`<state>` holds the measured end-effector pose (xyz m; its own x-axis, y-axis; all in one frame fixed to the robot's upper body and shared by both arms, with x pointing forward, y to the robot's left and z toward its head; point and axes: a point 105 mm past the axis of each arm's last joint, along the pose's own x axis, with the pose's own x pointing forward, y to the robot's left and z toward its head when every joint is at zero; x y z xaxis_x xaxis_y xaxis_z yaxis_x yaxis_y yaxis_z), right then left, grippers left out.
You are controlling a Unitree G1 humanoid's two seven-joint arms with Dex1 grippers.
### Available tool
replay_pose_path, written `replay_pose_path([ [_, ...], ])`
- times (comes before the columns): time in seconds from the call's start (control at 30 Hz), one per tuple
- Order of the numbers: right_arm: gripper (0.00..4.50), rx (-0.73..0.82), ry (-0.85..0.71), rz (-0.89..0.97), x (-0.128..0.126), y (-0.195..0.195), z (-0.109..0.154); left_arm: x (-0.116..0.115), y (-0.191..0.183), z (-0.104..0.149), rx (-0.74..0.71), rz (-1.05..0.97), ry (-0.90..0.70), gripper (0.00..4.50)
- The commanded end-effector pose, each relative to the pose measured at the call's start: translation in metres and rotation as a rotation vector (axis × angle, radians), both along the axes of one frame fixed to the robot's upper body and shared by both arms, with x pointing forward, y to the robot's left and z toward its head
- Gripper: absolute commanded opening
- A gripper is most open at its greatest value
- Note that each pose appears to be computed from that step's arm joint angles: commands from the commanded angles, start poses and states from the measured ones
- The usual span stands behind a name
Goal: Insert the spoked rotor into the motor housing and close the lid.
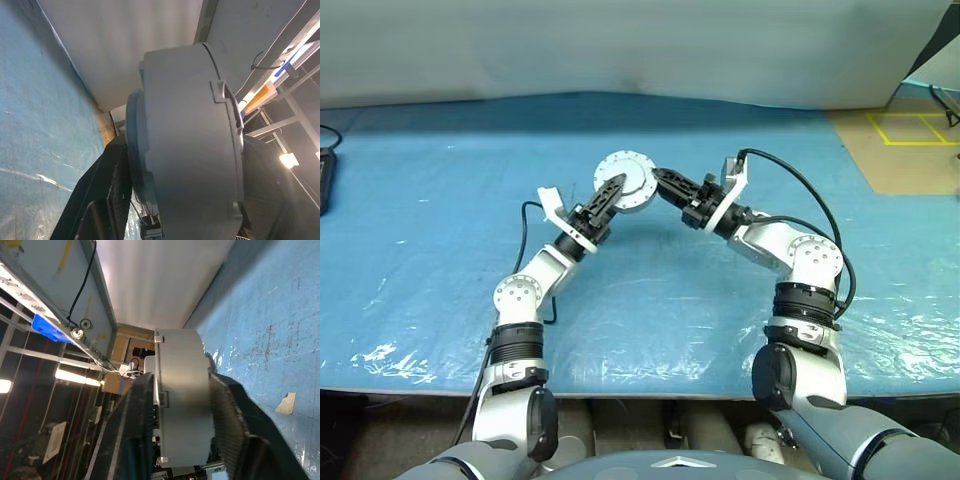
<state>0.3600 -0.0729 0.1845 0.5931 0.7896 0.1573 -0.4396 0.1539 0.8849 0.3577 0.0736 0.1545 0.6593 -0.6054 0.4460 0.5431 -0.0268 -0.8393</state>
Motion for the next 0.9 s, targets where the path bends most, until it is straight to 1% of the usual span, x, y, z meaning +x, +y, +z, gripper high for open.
replay_pose_path([
  [0.03, 2.73, 0.045, -0.177, 0.051, -0.014, 0.006, 0.035, 0.004, 0.001, 0.009, 0.011, 0.018, -0.031, 2.56],
  [0.07, 3.15, 0.034, -0.177, 0.023, -0.011, 0.005, 0.035, 0.004, 0.002, 0.009, 0.011, 0.026, -0.029, 2.56],
  [0.17, 4.15, 0.009, -0.179, -0.067, 0.0, -0.001, 0.033, 0.007, 0.004, 0.008, 0.007, 0.045, -0.022, 2.56],
  [0.2, 4.15, 0.004, -0.187, -0.111, 0.005, -0.005, 0.033, 0.009, 0.007, 0.007, 0.004, 0.068, -0.014, 2.56],
  [0.23, 4.15, -0.004, -0.185, -0.149, 0.01, -0.01, 0.032, 0.016, 0.013, 0.004, 0.017, 0.132, 0.003, 2.56],
  [0.3, 4.15, -0.016, -0.183, -0.187, 0.016, -0.014, 0.03, 0.027, 0.024, -0.001, 0.036, 0.231, 0.031, 2.56],
  [0.37, 4.15, -0.045, -0.177, -0.228, 0.022, -0.022, 0.025, 0.046, 0.05, -0.011, 0.005, 0.393, 0.126, 2.56],
  [0.43, 4.15, -0.068, -0.17, -0.257, 0.025, -0.028, 0.02, 0.057, 0.069, -0.019, 0.02, 0.497, 0.176, 2.56],
  [0.57, 4.15, -0.076, -0.165, -0.268, 0.027, -0.033, 0.016, 0.068, 0.083, -0.02, 0.037, 0.565, 0.192, 2.56],
  [0.7, 4.15, -0.091, -0.16, -0.271, 0.027, -0.034, 0.012, 0.081, 0.11, -0.023, 0.042, 0.697, 0.255, 2.56],
  [0.9, 4.15, -0.099, -0.163, -0.268, 0.027, -0.032, 0.011, 0.09, 0.132, -0.031, 0.106, 0.774, 0.315, 2.56],
])
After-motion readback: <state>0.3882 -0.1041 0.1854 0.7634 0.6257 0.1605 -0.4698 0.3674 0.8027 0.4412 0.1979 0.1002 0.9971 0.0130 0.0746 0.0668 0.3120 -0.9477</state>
